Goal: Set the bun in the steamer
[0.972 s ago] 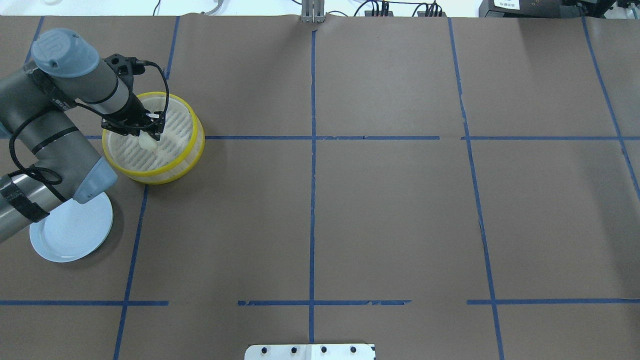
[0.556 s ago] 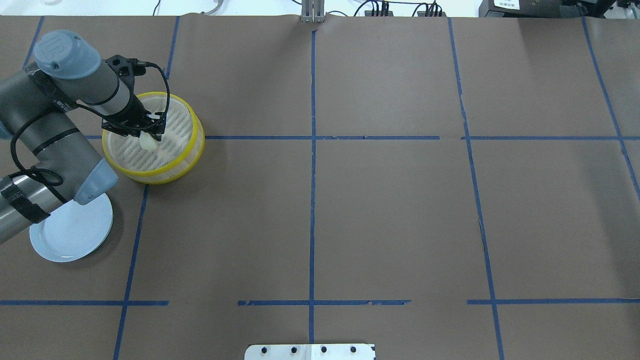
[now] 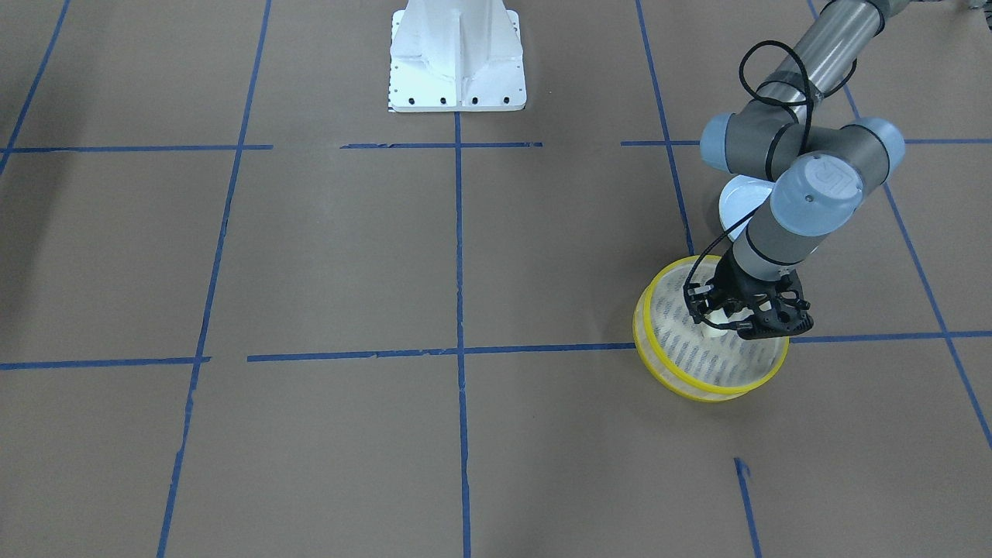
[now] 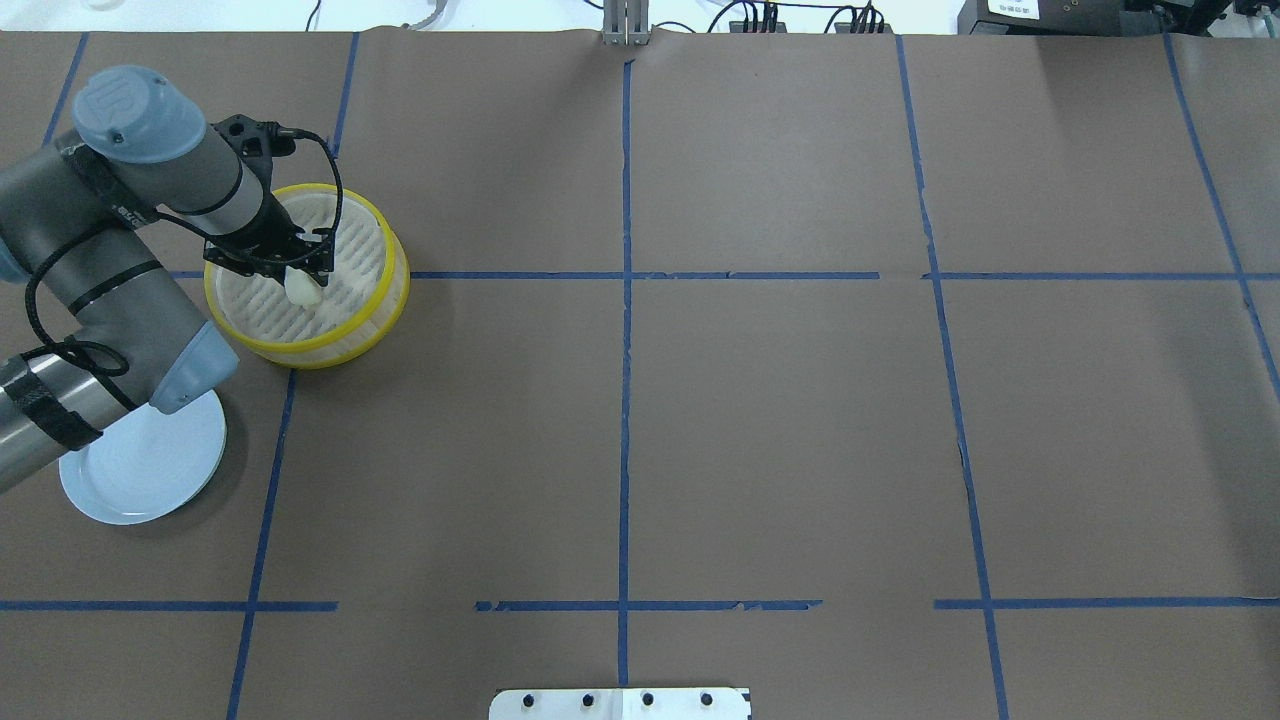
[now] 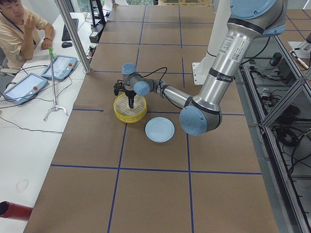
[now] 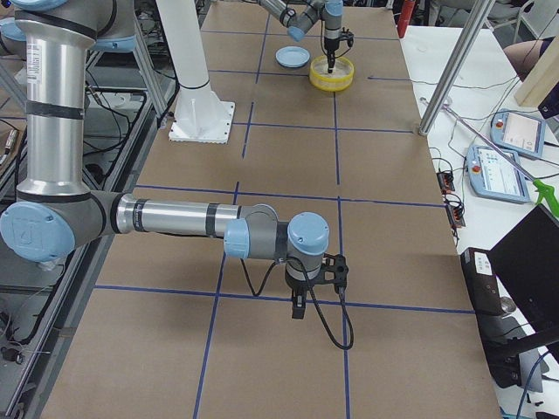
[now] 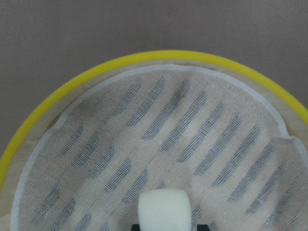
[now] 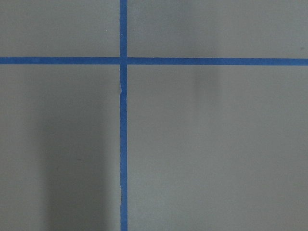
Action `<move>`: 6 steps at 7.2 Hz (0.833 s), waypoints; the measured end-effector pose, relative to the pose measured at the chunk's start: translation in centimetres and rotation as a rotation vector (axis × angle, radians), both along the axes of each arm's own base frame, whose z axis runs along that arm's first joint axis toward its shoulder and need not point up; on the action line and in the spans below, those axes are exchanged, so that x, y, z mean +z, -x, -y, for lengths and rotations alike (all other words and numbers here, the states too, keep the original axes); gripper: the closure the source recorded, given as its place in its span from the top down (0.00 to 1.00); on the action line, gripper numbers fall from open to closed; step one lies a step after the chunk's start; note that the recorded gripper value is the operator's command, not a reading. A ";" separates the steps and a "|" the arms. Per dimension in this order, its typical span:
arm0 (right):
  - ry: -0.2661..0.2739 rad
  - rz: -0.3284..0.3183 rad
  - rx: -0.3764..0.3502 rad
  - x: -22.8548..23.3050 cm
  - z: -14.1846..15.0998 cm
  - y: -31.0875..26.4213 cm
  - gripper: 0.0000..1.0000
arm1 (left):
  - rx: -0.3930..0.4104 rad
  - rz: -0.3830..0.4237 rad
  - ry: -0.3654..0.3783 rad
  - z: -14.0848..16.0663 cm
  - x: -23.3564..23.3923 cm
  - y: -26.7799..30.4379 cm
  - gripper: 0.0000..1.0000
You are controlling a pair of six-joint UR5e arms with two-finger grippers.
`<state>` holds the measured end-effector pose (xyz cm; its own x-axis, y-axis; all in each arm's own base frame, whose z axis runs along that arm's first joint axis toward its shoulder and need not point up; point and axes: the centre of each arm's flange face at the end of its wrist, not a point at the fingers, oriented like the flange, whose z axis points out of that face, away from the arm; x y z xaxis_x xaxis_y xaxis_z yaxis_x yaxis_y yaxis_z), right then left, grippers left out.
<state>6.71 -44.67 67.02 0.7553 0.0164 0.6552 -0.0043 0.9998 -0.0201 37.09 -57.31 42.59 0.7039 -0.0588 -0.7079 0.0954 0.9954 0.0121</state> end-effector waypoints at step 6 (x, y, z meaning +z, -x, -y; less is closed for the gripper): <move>0.000 0.000 0.000 0.0 0.0 0.0 1.00 | -0.038 0.051 -0.096 1.5 -2.3 10.0 0.99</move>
